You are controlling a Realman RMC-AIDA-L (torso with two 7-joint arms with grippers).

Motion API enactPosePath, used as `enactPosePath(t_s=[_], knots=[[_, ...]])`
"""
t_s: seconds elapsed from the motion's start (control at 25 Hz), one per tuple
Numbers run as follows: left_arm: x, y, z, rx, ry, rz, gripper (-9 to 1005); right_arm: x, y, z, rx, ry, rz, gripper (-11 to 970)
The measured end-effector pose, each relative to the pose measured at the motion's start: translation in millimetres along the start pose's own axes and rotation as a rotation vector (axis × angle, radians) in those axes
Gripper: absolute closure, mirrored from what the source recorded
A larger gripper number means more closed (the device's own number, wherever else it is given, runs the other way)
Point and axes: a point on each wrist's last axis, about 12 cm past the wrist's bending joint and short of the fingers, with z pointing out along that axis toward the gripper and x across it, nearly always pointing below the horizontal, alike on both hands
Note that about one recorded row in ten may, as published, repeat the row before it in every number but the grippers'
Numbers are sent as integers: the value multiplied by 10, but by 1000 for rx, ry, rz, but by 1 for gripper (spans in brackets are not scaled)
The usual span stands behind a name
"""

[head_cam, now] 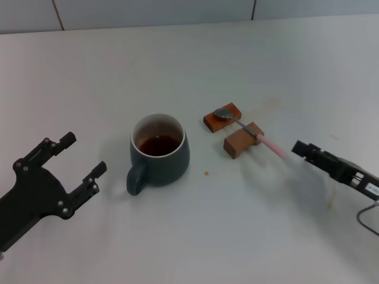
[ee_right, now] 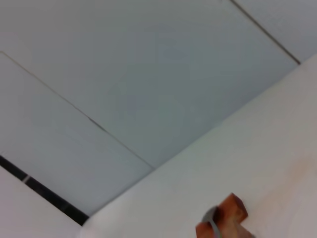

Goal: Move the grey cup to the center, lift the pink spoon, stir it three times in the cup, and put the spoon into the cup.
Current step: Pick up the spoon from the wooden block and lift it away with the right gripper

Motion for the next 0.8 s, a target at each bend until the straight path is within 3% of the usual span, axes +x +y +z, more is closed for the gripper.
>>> enactPosePath(t_s=[0.16,0.4,0.8], knots=[[9,-9,-17,-3,7,10,400,13,5,146,7,37,-13,150],[47,3,-15,-9,41,32,164,35,37,357,6,84,-36,149],[87,8,-7,22,83,45,160,50,68,470,2,97,-46,164]])
